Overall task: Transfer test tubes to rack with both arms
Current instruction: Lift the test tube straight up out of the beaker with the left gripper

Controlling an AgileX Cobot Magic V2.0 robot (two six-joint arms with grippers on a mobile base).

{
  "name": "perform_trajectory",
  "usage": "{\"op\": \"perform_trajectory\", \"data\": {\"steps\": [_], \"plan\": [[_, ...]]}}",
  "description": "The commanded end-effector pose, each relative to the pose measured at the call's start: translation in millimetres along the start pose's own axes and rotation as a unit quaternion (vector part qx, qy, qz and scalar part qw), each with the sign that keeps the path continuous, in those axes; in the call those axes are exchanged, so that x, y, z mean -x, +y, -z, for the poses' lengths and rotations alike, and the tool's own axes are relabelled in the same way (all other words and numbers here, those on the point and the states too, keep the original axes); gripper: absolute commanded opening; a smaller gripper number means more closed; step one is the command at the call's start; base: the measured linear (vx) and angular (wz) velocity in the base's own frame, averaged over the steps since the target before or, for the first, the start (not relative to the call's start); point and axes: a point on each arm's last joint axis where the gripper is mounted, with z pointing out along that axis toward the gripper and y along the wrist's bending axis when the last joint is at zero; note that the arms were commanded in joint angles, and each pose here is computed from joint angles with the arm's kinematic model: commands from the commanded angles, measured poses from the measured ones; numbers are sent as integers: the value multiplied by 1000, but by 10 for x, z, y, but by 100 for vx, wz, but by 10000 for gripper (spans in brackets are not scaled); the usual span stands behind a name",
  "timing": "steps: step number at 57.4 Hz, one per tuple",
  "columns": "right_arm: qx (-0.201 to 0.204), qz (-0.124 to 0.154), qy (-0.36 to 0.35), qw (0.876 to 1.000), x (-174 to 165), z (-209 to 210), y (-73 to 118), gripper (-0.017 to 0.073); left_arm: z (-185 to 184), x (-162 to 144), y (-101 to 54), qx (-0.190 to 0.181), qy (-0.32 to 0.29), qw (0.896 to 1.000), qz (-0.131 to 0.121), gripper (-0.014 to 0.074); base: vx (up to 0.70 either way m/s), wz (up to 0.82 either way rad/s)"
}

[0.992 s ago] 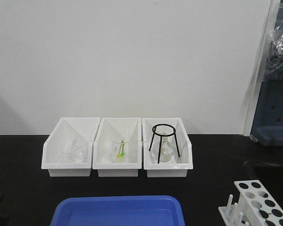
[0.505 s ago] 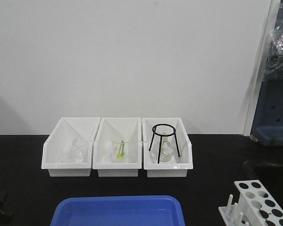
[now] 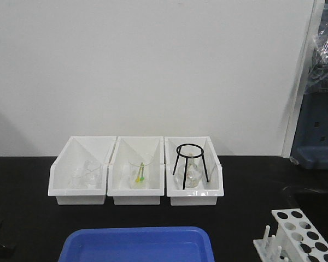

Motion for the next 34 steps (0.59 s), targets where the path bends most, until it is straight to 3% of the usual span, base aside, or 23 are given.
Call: {"op": "perform_trajectory", "data": {"steps": [1,17,34], "plan": [[-4,2,-53,999,185,4,-19,374,39,228,69,22,-64,998,5,273,0,0],[-4,2,-53,999,185,4,-19,374,37,209,63,18,-53,998,5,165,0,0],[-4,2,-53,999,185,4,-19,374,99,283,90,24,-66,997,7,-7,0,0]]}}
